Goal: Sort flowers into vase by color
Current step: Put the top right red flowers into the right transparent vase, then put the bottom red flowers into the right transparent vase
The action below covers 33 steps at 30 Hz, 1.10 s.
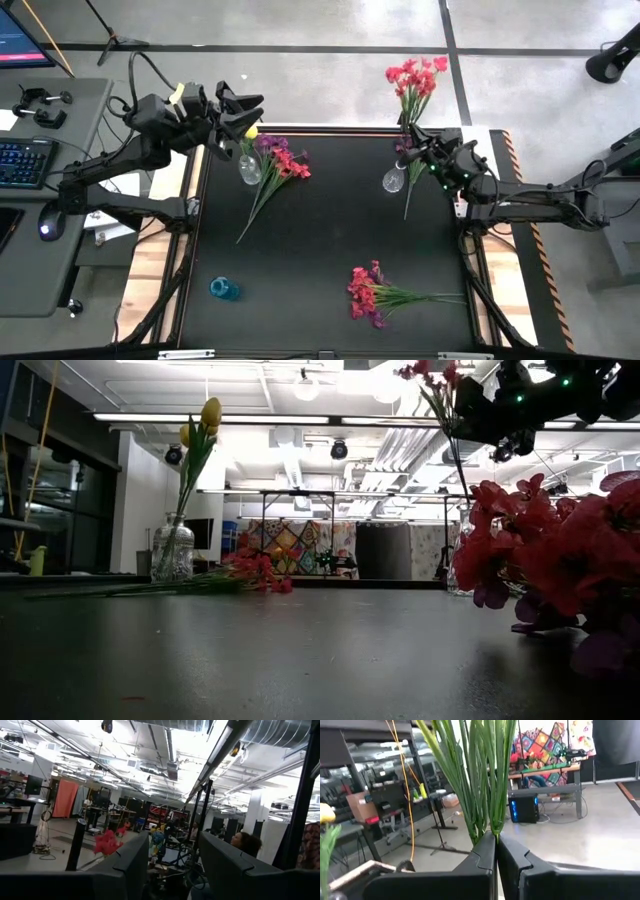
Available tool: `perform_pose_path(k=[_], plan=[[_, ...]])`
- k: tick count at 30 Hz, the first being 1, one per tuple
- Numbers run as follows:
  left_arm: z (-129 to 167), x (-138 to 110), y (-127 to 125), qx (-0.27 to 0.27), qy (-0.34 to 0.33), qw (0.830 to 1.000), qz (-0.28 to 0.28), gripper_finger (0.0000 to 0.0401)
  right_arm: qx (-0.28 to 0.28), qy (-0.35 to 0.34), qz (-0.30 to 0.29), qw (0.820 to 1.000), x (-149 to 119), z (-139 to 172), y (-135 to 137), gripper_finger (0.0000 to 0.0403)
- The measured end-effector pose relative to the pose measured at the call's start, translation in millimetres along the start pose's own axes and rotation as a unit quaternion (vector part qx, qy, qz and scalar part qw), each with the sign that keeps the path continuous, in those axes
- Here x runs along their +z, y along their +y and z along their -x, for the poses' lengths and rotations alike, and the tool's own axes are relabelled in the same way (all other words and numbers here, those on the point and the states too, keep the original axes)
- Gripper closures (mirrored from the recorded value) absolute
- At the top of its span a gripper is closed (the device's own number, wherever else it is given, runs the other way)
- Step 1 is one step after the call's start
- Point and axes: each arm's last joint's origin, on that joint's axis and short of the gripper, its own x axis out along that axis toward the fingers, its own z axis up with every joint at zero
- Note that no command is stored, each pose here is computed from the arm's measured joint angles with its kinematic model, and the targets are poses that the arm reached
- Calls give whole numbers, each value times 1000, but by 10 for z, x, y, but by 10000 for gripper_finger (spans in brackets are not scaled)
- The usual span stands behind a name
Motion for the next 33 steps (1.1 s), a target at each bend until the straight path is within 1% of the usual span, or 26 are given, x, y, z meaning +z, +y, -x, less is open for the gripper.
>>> perform_pose_path(k=[3, 9, 12, 16, 20, 25, 29, 33], plan=[[0, 0, 0, 0, 0, 1000, 0, 238, 4, 11, -7, 1000, -24, 0, 0, 403], [0, -6, 2, 2, 3, 1000, -10, 238, 43, 32, 9, 999, -64, 3, 18, 402], [0, -7, 2, 2, 3, 1000, -14, 238, 52, 39, 13, 998, -66, 21, 16, 392], [0, -8, 2, 2, 4, 1000, -14, 238, 58, 46, 15, 997, -38, 90, -9, 351], [0, -8, 2, 2, 4, 1000, -14, 238, 57, 63, 11, 996, -19, 192, -62, 292], [0, -8, 2, 2, 4, 1000, -14, 238, 62, 95, -12, 993, -22, 323, -141, 218], [0, -7, 3, 2, 4, 1000, -14, 238, 86, 130, -27, 987, -39, 430, -202, 179], [0, -7, 3, 2, 4, 1000, -14, 238, 147, 158, -61, 975, 18, 543, -244, 166]])
